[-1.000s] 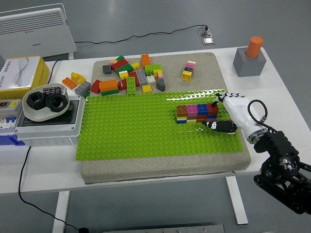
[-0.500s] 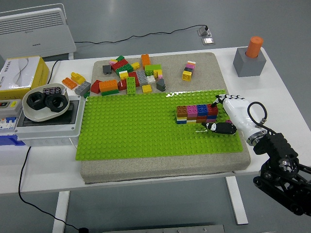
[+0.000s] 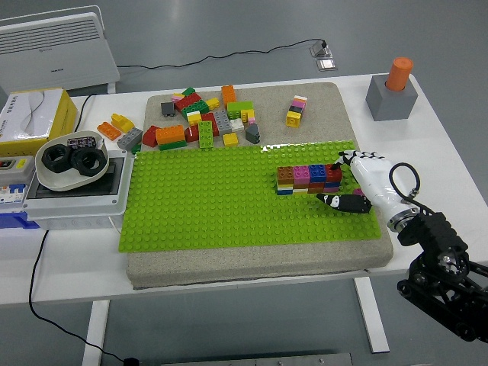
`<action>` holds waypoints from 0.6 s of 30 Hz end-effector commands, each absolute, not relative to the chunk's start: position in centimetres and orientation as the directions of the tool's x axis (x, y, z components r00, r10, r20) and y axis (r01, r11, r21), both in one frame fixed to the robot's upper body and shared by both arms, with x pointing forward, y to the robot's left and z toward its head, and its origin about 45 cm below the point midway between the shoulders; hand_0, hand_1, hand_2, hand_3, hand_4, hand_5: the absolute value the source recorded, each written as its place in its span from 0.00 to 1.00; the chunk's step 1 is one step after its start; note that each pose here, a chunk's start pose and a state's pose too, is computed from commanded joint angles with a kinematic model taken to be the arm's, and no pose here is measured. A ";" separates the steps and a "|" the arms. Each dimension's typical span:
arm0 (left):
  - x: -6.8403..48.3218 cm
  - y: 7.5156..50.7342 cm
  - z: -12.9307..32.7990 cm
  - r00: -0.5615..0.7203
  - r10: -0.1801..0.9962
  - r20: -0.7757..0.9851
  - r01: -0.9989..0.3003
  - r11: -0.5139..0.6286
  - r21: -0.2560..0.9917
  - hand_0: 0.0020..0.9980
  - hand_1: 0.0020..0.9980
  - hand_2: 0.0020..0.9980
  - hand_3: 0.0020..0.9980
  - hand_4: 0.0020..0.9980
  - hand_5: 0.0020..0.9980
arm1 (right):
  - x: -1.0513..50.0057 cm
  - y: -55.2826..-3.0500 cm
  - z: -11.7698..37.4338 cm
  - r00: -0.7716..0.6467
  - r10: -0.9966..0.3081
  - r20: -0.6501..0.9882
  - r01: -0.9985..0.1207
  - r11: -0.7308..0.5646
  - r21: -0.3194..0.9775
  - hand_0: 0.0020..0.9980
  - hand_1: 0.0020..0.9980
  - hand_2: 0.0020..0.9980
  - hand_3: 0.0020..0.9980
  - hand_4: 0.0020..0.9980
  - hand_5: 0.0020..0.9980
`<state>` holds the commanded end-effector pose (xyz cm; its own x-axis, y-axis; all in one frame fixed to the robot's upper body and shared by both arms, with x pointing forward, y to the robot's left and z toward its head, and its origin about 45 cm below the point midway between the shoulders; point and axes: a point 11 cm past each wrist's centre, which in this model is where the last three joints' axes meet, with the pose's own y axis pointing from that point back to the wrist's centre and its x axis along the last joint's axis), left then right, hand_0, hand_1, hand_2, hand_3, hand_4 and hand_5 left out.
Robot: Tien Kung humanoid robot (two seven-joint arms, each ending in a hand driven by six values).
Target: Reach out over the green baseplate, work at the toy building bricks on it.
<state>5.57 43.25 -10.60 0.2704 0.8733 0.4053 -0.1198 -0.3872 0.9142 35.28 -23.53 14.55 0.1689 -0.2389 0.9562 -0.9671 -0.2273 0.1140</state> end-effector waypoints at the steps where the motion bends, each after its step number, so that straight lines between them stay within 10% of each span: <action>1: 5.6 43.2 -10.6 0.270 0.873 0.405 -0.120 -0.387 0.914 0.69 0.34 0.51 0.55 0.76 0.82 | 35.3 -23.5 14.5 0.169 -0.240 0.956 -0.967 -0.227 0.114 0.82 0.83 0.86 0.60 0.91 0.56; 18: 5.7 43.4 -10.5 0.257 0.873 0.414 -0.126 -0.395 0.910 0.69 0.34 0.51 0.55 0.76 0.82 | 36.4 -23.5 19.1 0.076 -0.289 0.954 -0.968 -0.253 0.001 0.83 0.83 0.86 0.62 0.93 0.53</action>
<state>5.69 43.40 -10.52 0.2568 0.8732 0.4142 -0.1262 -0.3946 0.9101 36.36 -23.47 19.05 0.0760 -0.2887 0.9544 -0.9676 -0.2525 0.0007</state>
